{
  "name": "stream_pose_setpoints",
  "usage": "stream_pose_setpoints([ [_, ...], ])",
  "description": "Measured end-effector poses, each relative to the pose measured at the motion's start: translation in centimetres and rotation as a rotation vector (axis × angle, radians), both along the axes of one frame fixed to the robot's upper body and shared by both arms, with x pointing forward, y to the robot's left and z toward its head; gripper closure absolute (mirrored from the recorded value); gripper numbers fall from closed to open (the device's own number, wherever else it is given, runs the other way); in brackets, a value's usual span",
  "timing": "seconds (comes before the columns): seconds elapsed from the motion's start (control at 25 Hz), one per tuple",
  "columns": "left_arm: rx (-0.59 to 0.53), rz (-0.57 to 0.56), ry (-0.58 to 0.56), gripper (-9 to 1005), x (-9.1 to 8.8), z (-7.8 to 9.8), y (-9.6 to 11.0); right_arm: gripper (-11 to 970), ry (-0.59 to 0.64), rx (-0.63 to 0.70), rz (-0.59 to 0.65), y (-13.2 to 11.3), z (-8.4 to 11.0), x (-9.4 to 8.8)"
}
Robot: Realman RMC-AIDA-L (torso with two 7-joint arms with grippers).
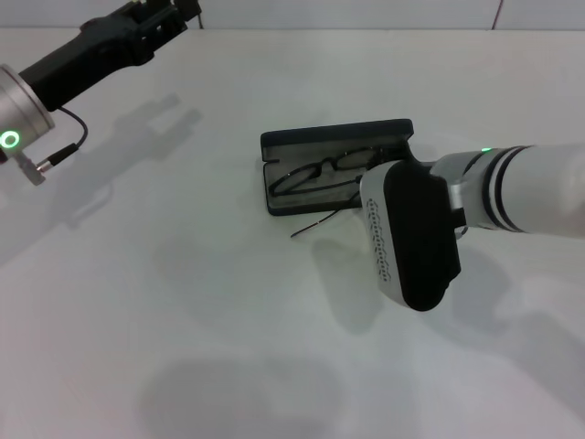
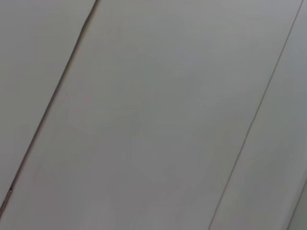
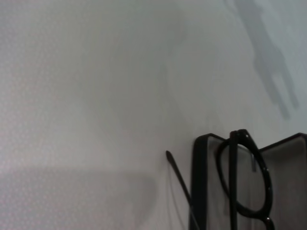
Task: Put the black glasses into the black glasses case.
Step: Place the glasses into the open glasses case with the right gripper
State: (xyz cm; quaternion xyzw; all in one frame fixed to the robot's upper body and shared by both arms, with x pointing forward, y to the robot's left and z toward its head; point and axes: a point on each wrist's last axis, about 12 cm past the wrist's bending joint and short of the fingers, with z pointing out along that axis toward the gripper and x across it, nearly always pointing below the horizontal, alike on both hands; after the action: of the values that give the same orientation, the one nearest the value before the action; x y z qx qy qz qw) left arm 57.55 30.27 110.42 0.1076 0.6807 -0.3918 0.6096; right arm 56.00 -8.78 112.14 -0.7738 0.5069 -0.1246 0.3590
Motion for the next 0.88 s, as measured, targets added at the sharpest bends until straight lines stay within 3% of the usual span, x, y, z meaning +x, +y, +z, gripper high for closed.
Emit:
stream_pose_setpoints([
  [0.88, -0.004, -0.003, 0.004, 390, -0.1, -0.3, -0.2, 773, -0.062, -0.030, 0.003, -0.4, -0.9, 1.3],
])
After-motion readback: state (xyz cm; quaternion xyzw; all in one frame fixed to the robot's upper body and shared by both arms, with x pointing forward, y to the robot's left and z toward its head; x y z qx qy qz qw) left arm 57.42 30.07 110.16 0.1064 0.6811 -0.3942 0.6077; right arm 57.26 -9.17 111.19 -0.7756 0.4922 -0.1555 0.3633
